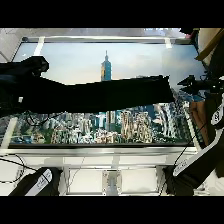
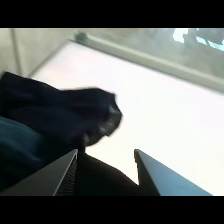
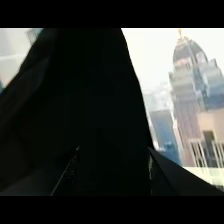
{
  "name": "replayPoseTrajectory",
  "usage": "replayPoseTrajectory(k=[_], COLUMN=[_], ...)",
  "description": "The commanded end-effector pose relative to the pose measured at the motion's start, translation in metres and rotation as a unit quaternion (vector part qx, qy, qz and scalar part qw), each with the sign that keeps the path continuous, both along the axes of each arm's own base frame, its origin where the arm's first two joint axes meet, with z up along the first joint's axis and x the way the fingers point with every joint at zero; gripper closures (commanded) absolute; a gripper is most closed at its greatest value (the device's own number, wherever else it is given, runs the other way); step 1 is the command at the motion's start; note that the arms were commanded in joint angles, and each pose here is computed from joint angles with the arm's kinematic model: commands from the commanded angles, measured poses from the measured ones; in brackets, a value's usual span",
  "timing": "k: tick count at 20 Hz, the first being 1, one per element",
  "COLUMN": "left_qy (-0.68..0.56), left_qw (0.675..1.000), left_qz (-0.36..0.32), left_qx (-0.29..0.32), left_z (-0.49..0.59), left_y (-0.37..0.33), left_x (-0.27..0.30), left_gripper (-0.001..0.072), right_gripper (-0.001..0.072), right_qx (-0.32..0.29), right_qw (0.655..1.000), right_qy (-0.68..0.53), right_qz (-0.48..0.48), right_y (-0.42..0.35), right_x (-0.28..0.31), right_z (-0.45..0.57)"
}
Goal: Fold the clothes and pants, and hang the long-sleeved shirts on hangers.
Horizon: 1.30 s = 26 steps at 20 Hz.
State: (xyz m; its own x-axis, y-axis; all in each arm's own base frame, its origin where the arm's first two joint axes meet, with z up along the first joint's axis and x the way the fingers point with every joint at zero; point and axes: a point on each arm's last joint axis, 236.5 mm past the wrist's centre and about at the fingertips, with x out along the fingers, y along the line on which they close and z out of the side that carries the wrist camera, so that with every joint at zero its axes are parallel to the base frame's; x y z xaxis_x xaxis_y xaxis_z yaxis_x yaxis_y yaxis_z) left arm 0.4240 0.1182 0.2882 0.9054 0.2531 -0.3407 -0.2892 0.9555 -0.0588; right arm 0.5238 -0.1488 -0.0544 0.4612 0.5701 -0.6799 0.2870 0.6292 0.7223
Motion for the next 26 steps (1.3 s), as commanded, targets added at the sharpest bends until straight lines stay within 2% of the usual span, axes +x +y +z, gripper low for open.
replayPoseTrajectory(k=[1,5,9,12,20,21,23,24,25,26], left_qy=[0.082,0.152,0.203,0.211,0.203,0.203,0.203,0.203,0.203,0.203], left_qw=[0.989,0.955,0.925,0.919,0.921,0.921,0.921,0.921,0.921,0.921], left_qz=[-0.116,-0.249,-0.313,-0.324,-0.324,-0.324,-0.324,-0.324,-0.324,-0.324], left_qx=[0.031,0.050,0.072,0.074,0.074,0.074,0.074,0.074,0.074,0.074], left_z=[-0.042,-0.105,-0.159,-0.168,-0.160,-0.160,-0.160,-0.160,-0.160,-0.160], left_y=[-0.083,-0.200,-0.267,-0.279,-0.278,-0.278,-0.278,-0.278,-0.278,-0.278], left_x=[0.016,0.037,0.039,0.037,0.035,0.035,0.035,0.035,0.035,0.035], left_gripper=[0.0280,0.0295,0.0294,0.0294,0.0294,0.0294,0.0294,0.0294,0.0294,0.0294], right_gripper=[0.0198,0.0198,0.0214,0.0228,0.0230,0.0286,0.0308,0.0409,0.0576,0.0698], right_qx=[0.028,0.028,-0.009,-0.035,-0.031,-0.027,-0.024,-0.021,-0.016,-0.011], right_qw=[0.999,0.999,0.999,0.997,0.990,0.988,0.986,0.986,0.986,0.985], right_qy=[-0.019,-0.019,0.015,0.042,0.050,0.055,0.052,0.051,0.051,0.053], right_qz=[0.000,0.002,0.027,0.062,0.131,0.141,0.155,0.156,0.159,0.161], right_y=[0.000,-0.002,-0.005,0.007,0.070,0.079,0.090,0.092,0.094,0.095], right_x=[0.007,0.013,-0.001,-0.010,-0.002,-0.003,-0.003,-0.003,-0.004,-0.006], right_z=[-0.012,-0.022,-0.040,-0.052,-0.068,-0.070,-0.069,-0.067,-0.066,-0.064])
